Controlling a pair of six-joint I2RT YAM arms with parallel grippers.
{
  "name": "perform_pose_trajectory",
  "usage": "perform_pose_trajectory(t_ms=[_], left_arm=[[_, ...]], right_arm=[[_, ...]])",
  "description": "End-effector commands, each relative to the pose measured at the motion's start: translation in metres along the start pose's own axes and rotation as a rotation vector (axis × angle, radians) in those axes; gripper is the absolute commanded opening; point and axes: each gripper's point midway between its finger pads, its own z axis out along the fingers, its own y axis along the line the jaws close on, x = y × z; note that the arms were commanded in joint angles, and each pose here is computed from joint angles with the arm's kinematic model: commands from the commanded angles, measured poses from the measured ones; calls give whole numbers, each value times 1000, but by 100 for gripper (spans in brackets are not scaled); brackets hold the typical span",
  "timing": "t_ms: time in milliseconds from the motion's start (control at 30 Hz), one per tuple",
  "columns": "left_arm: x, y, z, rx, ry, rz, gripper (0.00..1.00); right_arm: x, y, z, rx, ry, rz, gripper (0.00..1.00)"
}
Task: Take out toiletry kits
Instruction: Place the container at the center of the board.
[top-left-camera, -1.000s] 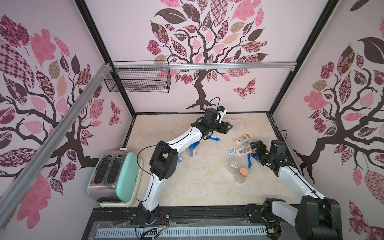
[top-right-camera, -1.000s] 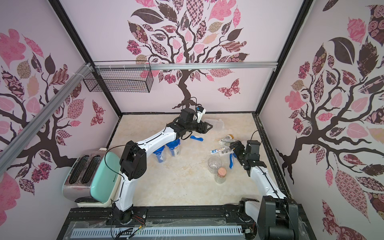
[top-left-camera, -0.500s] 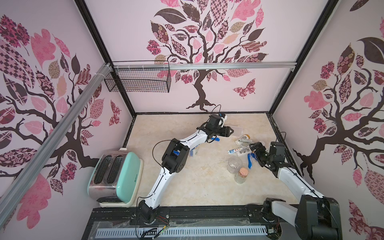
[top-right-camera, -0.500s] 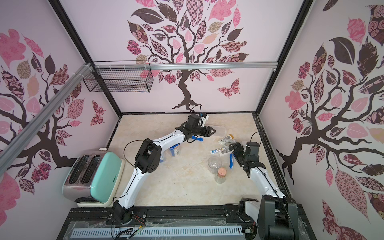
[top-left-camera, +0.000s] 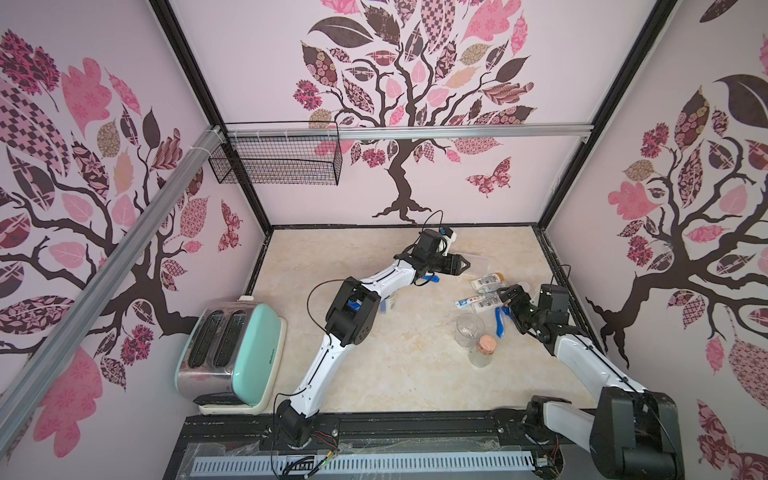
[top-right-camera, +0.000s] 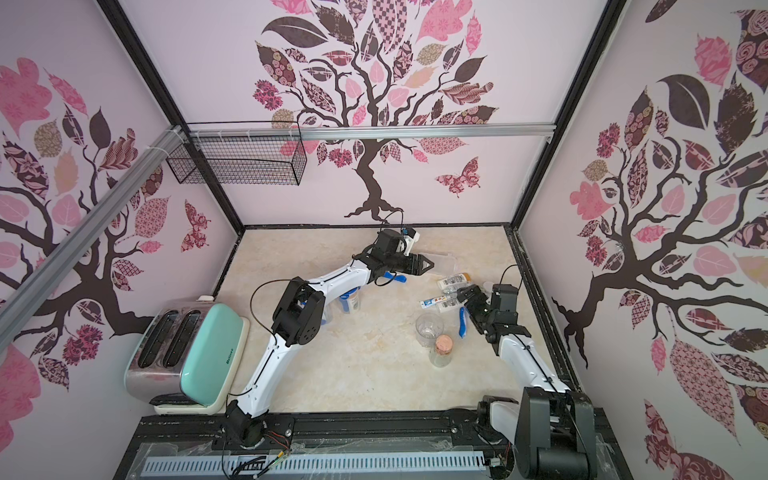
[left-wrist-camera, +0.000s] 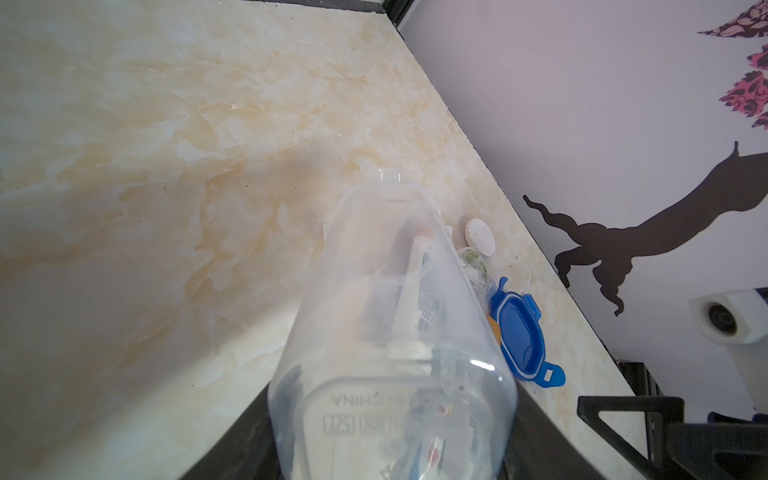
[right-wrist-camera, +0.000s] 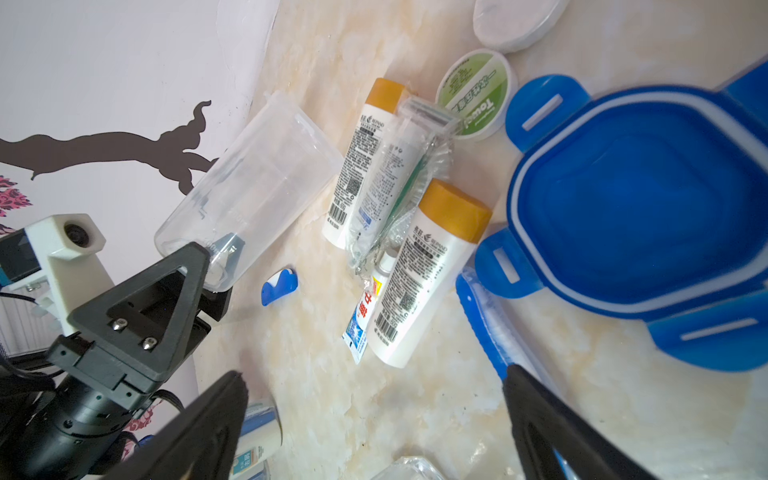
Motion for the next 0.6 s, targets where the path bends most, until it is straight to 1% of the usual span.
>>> perform_pose_trajectory(t_ms=[0,33,67,267,567], left_arm=[[29,15,5,-37,93,-26,62],[29,15,4,-43,96,-23,64],[31,17,4,-53,103,-23,69],[36,22,2,-74,128,-21,85],[35,23,0,-85,131,-11,87]], right_arm=[[-1,2,0,-17,1,5,99],[0,2,0,-18,4,5,99],[0,2,1,-20,6,5,99],[2,4,2,-28,19,9,99],[2,4,4,-30,25,11,99]])
